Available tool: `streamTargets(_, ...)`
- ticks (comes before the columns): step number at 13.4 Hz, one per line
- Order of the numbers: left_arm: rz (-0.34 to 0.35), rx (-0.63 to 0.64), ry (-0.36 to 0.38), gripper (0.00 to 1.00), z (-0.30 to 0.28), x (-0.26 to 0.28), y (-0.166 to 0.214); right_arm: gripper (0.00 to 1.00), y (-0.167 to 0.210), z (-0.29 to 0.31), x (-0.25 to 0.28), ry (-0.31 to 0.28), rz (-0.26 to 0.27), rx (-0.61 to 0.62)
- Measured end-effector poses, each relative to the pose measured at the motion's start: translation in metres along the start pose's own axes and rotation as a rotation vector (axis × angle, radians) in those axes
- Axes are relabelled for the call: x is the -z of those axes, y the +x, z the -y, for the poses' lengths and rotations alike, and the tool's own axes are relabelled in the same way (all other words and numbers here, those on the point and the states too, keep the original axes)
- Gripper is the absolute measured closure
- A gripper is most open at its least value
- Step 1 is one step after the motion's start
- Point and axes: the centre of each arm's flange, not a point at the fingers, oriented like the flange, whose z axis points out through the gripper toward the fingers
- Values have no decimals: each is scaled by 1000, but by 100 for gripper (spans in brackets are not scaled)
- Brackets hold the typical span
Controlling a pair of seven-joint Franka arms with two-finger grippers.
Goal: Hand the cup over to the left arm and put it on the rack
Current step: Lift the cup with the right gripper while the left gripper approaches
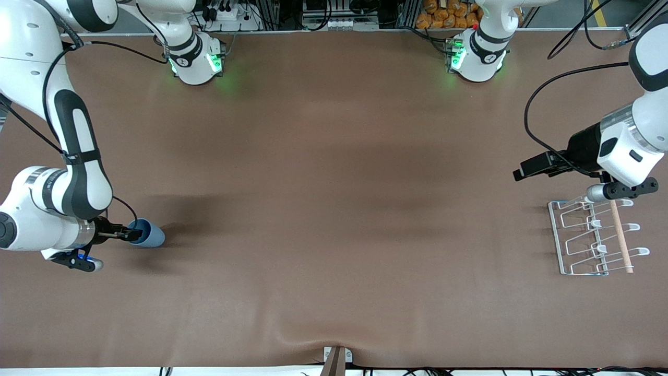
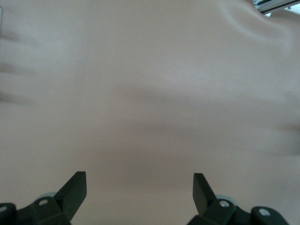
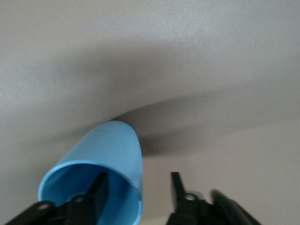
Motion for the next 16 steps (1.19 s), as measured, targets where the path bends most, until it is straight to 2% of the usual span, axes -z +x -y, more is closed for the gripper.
streamTargets(4, 48, 144, -73, 0, -11, -3, -5, 92, 0, 1, 0, 2, -1, 2)
streamTargets(5, 63, 178, -96, 0, -15, -4, -7, 95, 0, 3, 2, 4, -4, 4)
streamTargets(8, 105, 271, -155, 0, -21, -6, -8, 95, -2, 15, 10, 9, 1, 23)
streamTargets(11, 190, 408, -247, 0, -27, -12, -7, 95, -14, 53, 43, 15, -3, 70)
streamTargets(16, 318, 630, -314, 0, -37, -19, -8, 95, -50, 133, 88, 114, 55, 58)
